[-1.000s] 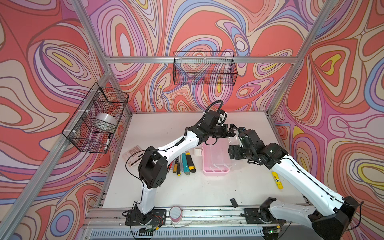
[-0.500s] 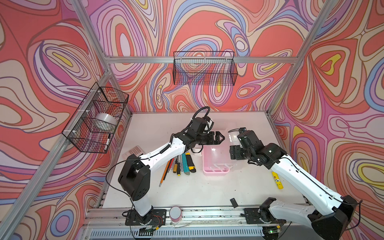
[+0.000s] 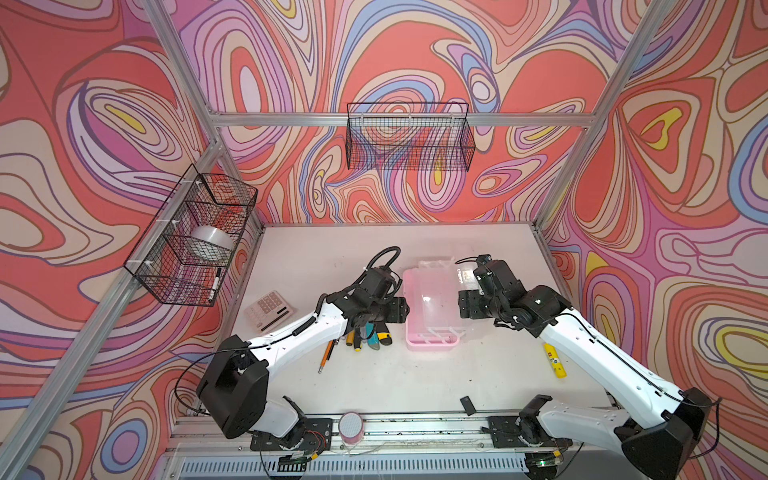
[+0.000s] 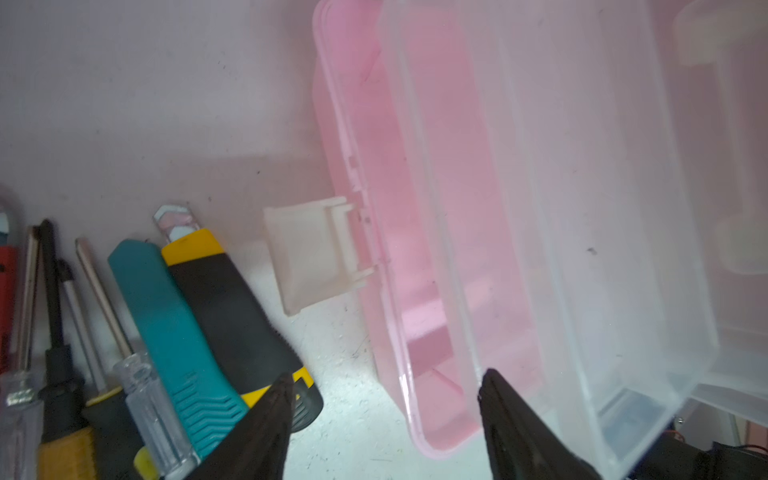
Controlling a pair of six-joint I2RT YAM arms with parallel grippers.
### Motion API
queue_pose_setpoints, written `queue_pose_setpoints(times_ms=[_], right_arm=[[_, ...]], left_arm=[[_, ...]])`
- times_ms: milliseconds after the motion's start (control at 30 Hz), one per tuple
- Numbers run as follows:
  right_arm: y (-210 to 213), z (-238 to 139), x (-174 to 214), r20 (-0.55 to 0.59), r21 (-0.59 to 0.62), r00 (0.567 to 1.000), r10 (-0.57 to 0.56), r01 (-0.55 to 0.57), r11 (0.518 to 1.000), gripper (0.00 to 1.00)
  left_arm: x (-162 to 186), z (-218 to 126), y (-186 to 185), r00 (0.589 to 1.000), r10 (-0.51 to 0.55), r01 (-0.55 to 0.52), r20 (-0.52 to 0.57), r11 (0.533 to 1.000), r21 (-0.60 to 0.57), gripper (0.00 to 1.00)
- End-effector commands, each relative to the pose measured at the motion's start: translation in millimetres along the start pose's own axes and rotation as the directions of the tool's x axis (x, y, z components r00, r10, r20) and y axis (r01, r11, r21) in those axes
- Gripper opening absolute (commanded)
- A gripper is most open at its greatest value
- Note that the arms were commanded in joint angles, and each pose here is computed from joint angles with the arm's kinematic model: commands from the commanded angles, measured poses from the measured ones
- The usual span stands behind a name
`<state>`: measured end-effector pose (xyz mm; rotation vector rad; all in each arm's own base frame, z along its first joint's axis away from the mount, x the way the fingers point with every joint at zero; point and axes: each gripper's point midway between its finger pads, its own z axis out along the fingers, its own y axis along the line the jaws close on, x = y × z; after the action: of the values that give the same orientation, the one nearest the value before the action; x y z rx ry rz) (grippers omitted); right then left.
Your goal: Pack the tool kit
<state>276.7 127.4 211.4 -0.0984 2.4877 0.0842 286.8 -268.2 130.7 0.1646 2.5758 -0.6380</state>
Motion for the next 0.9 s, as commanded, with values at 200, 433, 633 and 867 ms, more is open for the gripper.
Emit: queue_pose_setpoints(times_ms=[200, 433, 633, 867], right_arm=[[3.6, 4.3, 3.4, -0.005, -0.016, 1.0, 0.018, -0.018, 1.0, 0.92], [1.1, 7.9, 8.0, -0.01, -0.005, 1.0, 0.02, -0.02, 1.0, 0.92], [-11.7, 5.9, 15.0, -0.012, 0.03, 0.999, 0.031, -0.03, 0.999, 0.92], [-65.2, 1.8, 22.9, -0.018, 0.132, 0.988, 0.156, -0.153, 0.979, 0.91]], left_arm=[[11.5, 28.4, 7.2, 0.999, -0.038, 0.037, -0.026, 0.999, -0.021, 0.65], [17.7, 51.6, -5.9, 0.997, -0.048, 0.049, -0.058, 0.999, 0.023, 0.65], [24.5, 70.5, -2.3, 0.994, -0.074, 0.075, -0.078, 0.997, 0.003, 0.65], [32.5, 77.4, 6.1, 0.992, -0.082, 0.08, -0.091, 0.997, -0.023, 0.65]])
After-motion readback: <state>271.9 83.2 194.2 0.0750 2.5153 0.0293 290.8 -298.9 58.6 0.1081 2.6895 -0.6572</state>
